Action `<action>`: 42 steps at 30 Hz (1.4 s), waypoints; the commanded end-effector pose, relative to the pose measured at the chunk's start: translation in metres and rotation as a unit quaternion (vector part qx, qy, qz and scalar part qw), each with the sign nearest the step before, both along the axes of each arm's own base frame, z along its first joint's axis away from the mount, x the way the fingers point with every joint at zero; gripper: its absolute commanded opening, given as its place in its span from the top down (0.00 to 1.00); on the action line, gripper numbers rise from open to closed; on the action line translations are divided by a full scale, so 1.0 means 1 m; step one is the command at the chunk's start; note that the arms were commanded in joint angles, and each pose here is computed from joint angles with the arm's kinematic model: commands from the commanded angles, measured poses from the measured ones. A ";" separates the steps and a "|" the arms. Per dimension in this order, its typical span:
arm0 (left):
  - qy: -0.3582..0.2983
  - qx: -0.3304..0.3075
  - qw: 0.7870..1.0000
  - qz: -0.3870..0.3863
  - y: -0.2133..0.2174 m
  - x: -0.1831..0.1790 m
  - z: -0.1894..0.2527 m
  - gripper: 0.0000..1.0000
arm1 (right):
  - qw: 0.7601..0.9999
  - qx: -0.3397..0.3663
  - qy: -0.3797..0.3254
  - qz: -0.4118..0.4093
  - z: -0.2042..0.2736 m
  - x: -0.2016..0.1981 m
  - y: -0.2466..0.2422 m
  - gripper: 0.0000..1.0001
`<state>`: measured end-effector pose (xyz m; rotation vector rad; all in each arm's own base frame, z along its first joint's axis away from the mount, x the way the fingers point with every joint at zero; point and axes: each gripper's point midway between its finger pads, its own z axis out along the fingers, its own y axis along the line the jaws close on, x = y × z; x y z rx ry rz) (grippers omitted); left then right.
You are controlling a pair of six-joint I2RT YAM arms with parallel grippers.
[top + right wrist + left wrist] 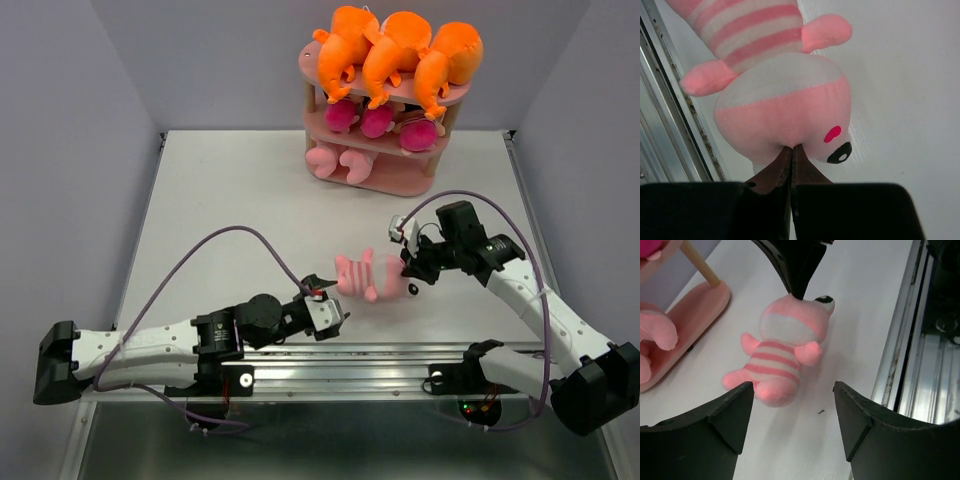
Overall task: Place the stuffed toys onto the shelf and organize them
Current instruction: Pass the stuffed toy from the left arm to the right, then pass the stuffed toy from the right arm to the left
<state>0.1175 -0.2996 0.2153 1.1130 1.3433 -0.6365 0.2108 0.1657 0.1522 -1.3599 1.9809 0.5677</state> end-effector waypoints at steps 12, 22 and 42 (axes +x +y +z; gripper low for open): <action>-0.165 0.111 0.980 0.005 -0.020 0.030 -0.034 0.17 | 0.995 0.086 0.031 0.048 0.037 -0.023 0.027 0.99; -0.151 0.121 0.980 0.056 -0.025 0.048 -0.042 0.67 | 0.991 0.102 0.048 0.069 0.038 -0.041 0.028 0.99; -0.043 0.021 0.999 -0.012 -0.032 0.022 -0.038 1.00 | 0.990 0.105 0.066 0.067 0.024 -0.048 0.028 0.99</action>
